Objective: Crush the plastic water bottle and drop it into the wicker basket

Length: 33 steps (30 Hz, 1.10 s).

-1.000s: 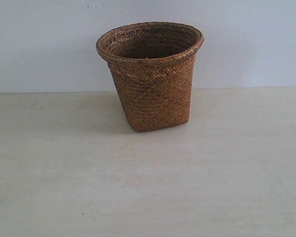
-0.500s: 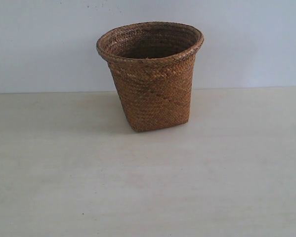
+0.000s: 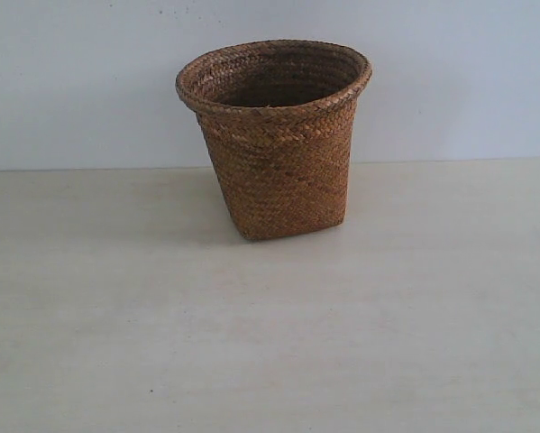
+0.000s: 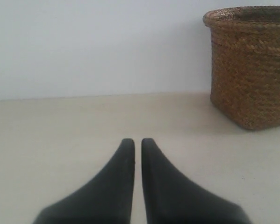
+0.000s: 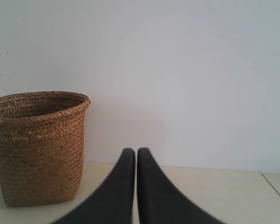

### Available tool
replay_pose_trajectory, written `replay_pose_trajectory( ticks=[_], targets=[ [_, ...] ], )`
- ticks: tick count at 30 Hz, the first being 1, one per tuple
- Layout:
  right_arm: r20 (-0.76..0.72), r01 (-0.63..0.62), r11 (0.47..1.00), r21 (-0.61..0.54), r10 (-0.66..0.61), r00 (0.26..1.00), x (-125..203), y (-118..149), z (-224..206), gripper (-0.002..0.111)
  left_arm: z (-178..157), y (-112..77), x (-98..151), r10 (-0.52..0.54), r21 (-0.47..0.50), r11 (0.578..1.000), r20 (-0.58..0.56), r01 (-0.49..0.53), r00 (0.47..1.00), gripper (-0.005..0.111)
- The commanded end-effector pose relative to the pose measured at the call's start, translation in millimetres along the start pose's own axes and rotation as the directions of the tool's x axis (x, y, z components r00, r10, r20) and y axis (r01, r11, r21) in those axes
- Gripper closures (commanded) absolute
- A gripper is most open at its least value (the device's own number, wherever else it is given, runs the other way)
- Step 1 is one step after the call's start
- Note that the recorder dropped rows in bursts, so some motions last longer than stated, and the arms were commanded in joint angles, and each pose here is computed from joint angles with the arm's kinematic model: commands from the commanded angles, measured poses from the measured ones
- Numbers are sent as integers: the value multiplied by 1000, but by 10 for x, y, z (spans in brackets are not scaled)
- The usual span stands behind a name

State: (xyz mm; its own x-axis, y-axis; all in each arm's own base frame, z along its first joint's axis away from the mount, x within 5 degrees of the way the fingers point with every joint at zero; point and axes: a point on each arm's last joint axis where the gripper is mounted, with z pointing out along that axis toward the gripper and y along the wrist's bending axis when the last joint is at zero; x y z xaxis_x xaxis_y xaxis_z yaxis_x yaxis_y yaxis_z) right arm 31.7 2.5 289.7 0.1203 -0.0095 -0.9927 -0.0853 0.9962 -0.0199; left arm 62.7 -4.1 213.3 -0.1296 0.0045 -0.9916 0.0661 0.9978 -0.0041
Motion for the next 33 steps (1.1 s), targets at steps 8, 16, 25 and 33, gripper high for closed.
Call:
replay_pose_trajectory(
  ticks=[8, 16, 25, 33],
  targets=[
    [12, 1, 1000, 3, -1, 1000, -4, -1, -8, 108, -46, 43, 214, -56, -82, 995, -4, 55, 998, 102],
    [12, 1, 1000, 3, -1, 1000, -4, -1, -8, 108, -48, 41, 267, -60, -83, 995, -62, 55, 996, 102],
    [12, 1, 1000, 3, -1, 1000, -4, -1, -8, 108, -48, 41, 265, -60, -83, 995, -60, 55, 996, 102],
    [12, -1, 1000, 2, 1, 1000, -3, 0, -8, 108, -48, 41, 265, -60, -83, 995, -60, 55, 996, 102]
  ],
)
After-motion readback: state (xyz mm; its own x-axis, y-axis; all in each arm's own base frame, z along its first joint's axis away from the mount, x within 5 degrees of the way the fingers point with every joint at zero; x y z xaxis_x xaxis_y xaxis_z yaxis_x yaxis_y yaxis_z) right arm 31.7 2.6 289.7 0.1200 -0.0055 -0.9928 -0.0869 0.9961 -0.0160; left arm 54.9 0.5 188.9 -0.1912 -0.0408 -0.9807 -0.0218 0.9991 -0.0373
